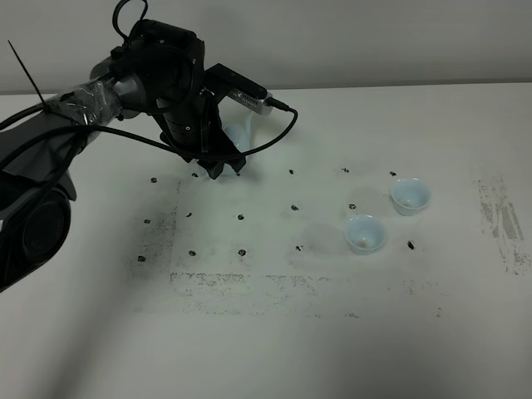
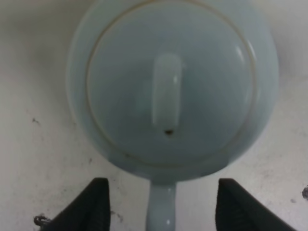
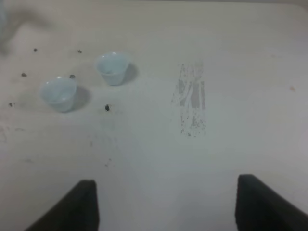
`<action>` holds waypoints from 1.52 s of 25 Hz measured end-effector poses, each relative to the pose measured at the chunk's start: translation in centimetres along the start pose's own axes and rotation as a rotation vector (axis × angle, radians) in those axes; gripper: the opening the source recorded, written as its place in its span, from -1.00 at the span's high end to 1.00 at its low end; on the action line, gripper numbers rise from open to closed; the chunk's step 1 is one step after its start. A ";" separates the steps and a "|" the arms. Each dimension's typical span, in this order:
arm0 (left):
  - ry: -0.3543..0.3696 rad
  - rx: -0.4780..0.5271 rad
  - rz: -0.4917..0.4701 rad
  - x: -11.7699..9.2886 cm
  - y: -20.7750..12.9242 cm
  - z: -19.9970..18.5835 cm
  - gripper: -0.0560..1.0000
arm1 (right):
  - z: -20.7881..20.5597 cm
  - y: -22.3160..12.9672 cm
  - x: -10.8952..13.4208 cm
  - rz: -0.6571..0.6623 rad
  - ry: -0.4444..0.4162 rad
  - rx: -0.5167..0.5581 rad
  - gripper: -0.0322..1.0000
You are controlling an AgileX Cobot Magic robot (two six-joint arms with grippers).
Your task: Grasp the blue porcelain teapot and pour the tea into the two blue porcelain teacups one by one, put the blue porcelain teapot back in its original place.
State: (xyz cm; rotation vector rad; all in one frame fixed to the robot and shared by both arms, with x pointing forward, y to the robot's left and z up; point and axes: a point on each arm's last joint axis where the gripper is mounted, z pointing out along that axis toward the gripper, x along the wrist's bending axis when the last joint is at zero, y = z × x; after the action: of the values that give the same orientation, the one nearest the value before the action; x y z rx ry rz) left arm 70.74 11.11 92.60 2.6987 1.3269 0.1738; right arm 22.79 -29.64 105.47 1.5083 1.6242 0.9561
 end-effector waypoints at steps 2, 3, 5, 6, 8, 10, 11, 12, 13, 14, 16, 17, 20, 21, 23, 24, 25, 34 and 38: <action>0.000 0.001 0.000 0.0 0.0 0.0 0.02 | 0.0 0.0 0.0 0.000 0.000 0.000 -0.18; 0.000 0.001 0.000 0.0 0.0 0.0 0.03 | 0.0 0.0 0.0 0.000 0.000 0.000 -0.18; 0.000 0.001 0.000 0.0 0.0 0.0 0.06 | 0.0 0.0 0.0 0.000 0.000 0.000 -0.18; 0.000 0.001 0.000 0.0 0.0 0.0 0.07 | 0.0 0.0 0.0 0.000 0.000 0.000 -0.18; 0.000 0.001 0.000 0.0 0.0 0.0 0.11 | 0.0 0.0 0.0 0.000 0.000 0.000 -0.18; 0.000 0.001 0.000 0.0 0.0 0.0 0.13 | 0.0 0.0 0.0 0.000 0.000 0.000 -0.18; 0.000 0.001 0.000 0.0 0.0 0.0 0.13 | 0.0 0.0 0.0 0.000 0.000 0.000 -0.18; 0.000 0.001 0.000 0.0 0.0 0.0 0.14 | 0.0 0.0 0.0 0.000 0.000 0.000 -0.18; 0.000 0.001 0.000 0.0 0.0 0.0 0.14 | 0.0 0.0 0.0 0.000 0.000 0.000 -0.18; 0.000 0.001 0.000 0.0 0.0 0.0 0.14 | 0.0 0.0 0.0 0.000 0.000 0.000 -0.18; -0.001 0.003 0.000 0.0 0.0 0.0 0.14 | 0.0 0.0 0.0 0.000 0.000 0.000 -0.18; -0.001 0.005 0.000 0.0 0.0 0.0 0.14 | 0.0 0.0 0.0 0.000 0.000 0.000 -0.18; -0.001 0.005 -0.001 0.0 0.0 0.0 0.14 | 0.0 0.0 0.0 0.000 0.000 0.000 -0.18; -0.001 0.005 -0.003 0.0 0.0 0.0 0.14 | 0.0 0.0 0.0 0.000 0.000 0.000 -0.18; -0.001 0.005 -0.008 0.0 0.0 0.0 0.14 | 0.0 0.0 0.0 0.000 0.000 0.000 -0.18; -0.001 0.005 -0.012 0.0 0.0 0.0 0.14 | 0.0 0.0 0.0 0.000 0.000 0.000 -0.18; -0.001 0.005 -0.015 0.0 0.0 0.0 0.15 | 0.0 0.0 0.0 0.000 0.000 0.000 -0.18; -0.001 0.006 -0.022 0.0 -0.1 0.0 0.18 | 0.0 0.0 0.0 0.001 0.000 0.000 -0.18; -0.002 0.007 -0.024 0.0 -0.1 0.0 0.18 | 0.0 0.0 0.0 0.001 0.000 0.000 -0.18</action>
State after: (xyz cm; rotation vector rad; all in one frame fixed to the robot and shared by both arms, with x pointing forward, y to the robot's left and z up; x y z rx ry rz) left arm 70.70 11.17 92.59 2.6863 1.3614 0.1650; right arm 22.79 -29.64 105.47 1.5091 1.6237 0.9566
